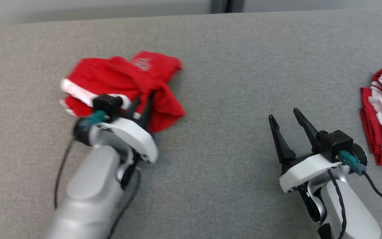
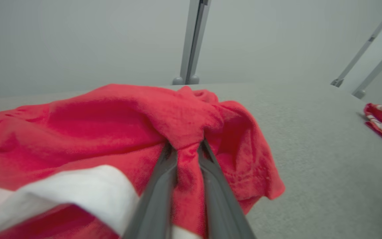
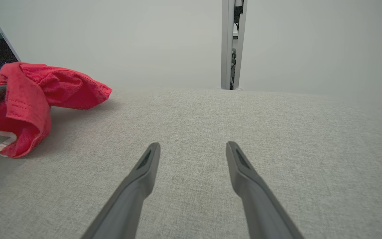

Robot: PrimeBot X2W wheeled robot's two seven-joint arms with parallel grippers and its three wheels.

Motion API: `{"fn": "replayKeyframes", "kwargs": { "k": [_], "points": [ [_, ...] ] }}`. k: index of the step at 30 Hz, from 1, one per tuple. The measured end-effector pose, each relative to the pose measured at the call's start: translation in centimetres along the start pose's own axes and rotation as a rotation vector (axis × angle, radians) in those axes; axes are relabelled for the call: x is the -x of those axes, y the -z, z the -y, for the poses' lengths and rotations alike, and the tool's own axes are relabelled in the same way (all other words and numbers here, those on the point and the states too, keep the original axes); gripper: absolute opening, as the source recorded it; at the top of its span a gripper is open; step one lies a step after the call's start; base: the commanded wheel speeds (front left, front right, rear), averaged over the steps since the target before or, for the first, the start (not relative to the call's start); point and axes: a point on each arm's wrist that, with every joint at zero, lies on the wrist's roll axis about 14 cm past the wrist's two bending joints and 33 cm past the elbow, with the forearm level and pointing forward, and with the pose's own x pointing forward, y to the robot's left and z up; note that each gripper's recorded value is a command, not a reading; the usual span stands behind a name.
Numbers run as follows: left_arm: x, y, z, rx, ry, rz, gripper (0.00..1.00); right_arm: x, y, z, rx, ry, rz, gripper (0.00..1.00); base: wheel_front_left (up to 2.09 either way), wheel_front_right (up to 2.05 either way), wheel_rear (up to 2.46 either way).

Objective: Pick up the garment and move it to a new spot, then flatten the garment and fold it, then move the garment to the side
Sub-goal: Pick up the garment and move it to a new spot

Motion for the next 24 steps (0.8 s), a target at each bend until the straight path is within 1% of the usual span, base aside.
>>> {"fn": "replayKeyframes", "kwargs": {
  "k": [4,6,8,9,10,11,14,17,19,21,24],
  "points": [
    [0.2,0.0,6.4,0.060,0.172,0.011,0.00,1.1,-0.6,1.1,-0.002,0.039,0.011,1.00,0.00,0.00,0.00],
    [0.7,0.2,8.9,0.068,0.226,0.004,0.00,1.6,-0.8,1.4,0.000,0.051,0.012,1.00,0.00,0.00,0.00],
    [1.0,0.6,10.6,0.062,0.248,-0.004,0.00,2.1,-0.9,1.7,0.001,0.061,0.015,1.00,0.00,0.00,0.00],
    [1.2,0.7,11.1,0.063,0.251,-0.007,0.24,2.3,-1.1,1.8,0.003,0.066,0.017,1.00,0.00,0.00,0.00],
    [1.3,0.8,11.5,0.049,0.249,-0.006,0.75,2.4,-1.3,1.9,0.005,0.070,0.022,1.00,0.00,0.00,0.00],
    [1.4,0.9,11.8,0.037,0.250,-0.007,1.00,2.6,-1.5,2.0,0.004,0.073,0.026,1.00,0.00,0.00,0.00],
    [1.6,1.1,11.6,0.022,0.220,-0.012,1.00,3.0,-1.7,2.0,-0.003,0.079,0.033,1.00,0.00,0.00,0.00],
    [2.0,0.8,10.4,0.014,0.156,0.004,1.00,3.4,-2.0,1.9,-0.008,0.080,0.041,1.00,0.00,0.00,0.00],
    [2.2,-0.4,9.1,0.007,0.109,0.044,1.00,3.8,-2.1,1.7,-0.011,0.078,0.044,1.00,0.00,0.00,0.00],
    [3.0,-0.7,7.7,-0.001,0.061,0.066,1.00,4.0,-2.5,1.4,-0.010,0.074,0.054,1.00,0.00,0.00,0.00],
    [4.8,-0.9,4.8,-0.015,-0.032,0.092,1.00,4.5,-2.9,1.0,-0.010,0.068,0.068,1.00,0.00,0.00,0.00]
  ]
}}
